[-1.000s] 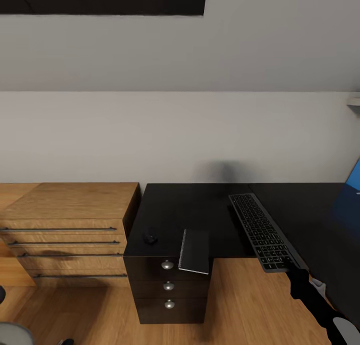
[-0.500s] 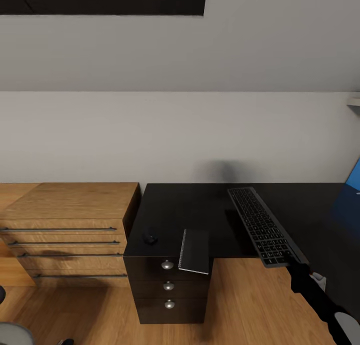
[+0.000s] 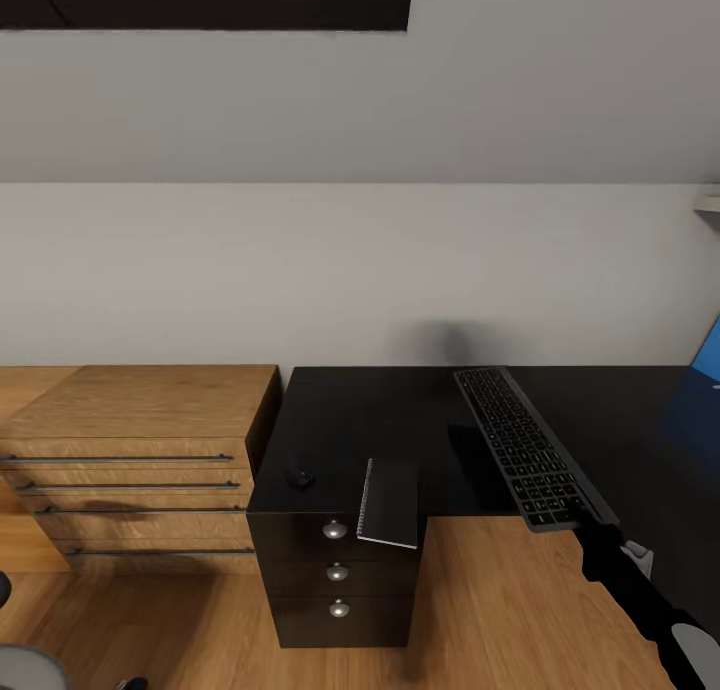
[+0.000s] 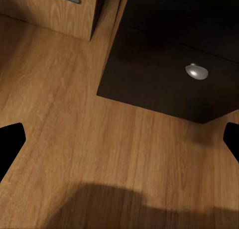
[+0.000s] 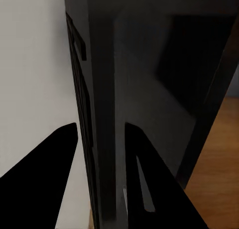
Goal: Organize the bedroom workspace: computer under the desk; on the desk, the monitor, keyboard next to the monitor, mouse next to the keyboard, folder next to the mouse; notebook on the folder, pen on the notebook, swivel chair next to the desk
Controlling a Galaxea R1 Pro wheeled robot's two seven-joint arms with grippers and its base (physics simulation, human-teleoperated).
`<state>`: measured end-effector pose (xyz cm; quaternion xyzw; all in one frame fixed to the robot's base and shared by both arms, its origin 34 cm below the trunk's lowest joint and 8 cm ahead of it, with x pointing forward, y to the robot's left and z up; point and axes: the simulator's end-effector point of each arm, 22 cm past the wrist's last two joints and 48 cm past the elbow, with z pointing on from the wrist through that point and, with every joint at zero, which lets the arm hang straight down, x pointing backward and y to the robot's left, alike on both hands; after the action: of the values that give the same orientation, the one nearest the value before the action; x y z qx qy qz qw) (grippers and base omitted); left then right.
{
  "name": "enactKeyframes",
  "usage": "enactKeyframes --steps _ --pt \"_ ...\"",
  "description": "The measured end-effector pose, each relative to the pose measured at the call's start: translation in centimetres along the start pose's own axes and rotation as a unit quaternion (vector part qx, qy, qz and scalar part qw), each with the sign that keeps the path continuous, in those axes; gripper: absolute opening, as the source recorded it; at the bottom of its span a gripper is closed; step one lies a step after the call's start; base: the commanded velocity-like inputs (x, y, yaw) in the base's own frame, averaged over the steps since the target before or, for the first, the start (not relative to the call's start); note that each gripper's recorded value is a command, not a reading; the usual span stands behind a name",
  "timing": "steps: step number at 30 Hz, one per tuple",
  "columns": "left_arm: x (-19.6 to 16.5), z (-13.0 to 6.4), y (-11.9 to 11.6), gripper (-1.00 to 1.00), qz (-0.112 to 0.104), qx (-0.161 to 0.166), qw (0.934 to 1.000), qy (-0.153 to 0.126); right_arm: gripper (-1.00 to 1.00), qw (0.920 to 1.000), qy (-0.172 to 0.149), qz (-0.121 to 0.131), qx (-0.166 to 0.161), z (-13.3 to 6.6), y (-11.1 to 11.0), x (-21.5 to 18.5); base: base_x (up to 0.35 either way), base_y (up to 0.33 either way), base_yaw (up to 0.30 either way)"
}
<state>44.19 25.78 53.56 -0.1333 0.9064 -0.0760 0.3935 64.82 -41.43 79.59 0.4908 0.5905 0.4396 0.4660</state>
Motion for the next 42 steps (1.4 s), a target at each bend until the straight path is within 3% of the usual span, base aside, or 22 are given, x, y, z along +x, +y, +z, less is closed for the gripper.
enactKeyframes --steps 11,42 --pt "-0.03 0.01 0.04 1.00 0.000 0.000 1.0000 0.000 -1.00 1.0000 0.001 -0.004 -0.005 -0.01 0.19 0.04 -0.018 0.000 0.000" --pt "0.00 0.03 0.17 1.00 0.000 -0.002 1.0000 0.001 -1.00 0.9999 0.013 0.000 -0.004 -0.01 0.01 0.62 -0.319 0.000 -0.003"
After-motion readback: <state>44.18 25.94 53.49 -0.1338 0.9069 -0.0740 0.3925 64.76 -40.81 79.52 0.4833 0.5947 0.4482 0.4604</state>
